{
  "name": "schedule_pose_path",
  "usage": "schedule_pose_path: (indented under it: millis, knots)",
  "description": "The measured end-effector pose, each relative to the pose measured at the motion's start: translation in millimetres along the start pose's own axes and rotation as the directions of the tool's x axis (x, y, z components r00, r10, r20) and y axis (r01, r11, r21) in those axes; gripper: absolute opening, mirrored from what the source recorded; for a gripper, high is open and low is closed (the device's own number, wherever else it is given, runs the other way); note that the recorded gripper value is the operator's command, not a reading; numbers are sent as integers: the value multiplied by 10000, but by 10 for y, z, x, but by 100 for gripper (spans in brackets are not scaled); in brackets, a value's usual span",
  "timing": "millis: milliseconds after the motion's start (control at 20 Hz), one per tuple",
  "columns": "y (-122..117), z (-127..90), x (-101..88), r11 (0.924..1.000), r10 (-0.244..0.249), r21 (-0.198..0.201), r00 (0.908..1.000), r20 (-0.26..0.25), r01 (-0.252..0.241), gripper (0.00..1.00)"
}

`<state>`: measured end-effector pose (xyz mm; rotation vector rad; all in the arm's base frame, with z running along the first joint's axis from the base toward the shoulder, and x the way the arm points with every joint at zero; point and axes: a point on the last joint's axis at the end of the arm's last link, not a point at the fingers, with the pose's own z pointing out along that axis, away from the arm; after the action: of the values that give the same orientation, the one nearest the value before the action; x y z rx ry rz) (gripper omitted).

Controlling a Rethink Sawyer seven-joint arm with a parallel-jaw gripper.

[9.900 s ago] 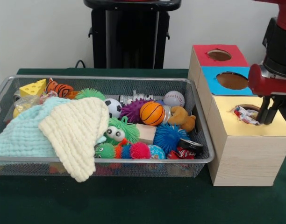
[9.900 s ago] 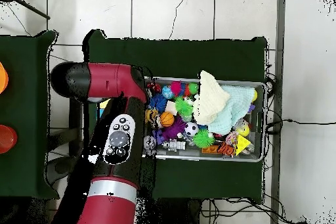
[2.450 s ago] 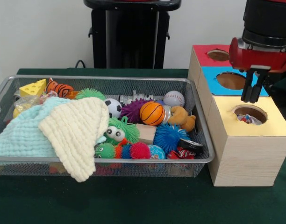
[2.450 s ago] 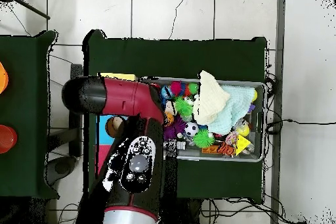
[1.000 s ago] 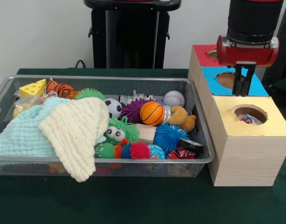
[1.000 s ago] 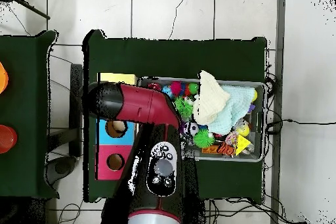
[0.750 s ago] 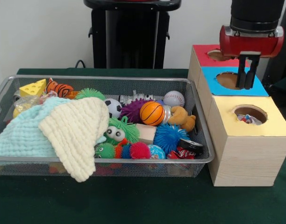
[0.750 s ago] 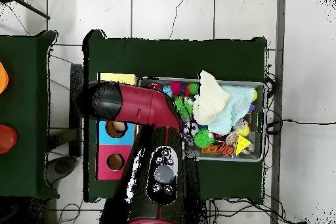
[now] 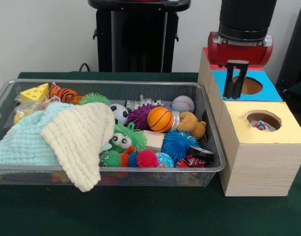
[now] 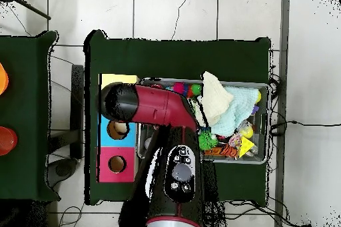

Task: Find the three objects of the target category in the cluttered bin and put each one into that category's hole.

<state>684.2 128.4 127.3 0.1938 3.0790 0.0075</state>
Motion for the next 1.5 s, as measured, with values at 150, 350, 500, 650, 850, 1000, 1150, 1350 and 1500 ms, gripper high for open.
schedule_pose_path:
  millis: [150, 350, 500, 650, 850, 1000, 1150, 1350, 1500]
  knots:
    - [-134, 103, 22, 9998, -67, 165, 9999, -140, 70, 0]
    - [-261, 189, 15, 9998, -93, 187, 9997, -247, 98, 0]
    - [-343, 244, -1, 9997, -126, 190, 9995, -294, 132, 0]
    - [-476, 321, -57, 9996, -188, 184, 9994, -295, 193, 0]
    - [-629, 372, -106, 9996, -200, 181, 9994, -285, 206, 0]
    - [-786, 433, -150, 9998, -161, 130, 9994, -295, 165, 0]
    - [-924, 500, -171, 9998, -123, 124, 9994, -333, 127, 0]
    - [-1070, 558, -196, 9999, -69, 71, 9993, -358, 72, 0]
    - [-1126, 575, -211, 9999, -111, -2, 9992, -378, 111, 0]
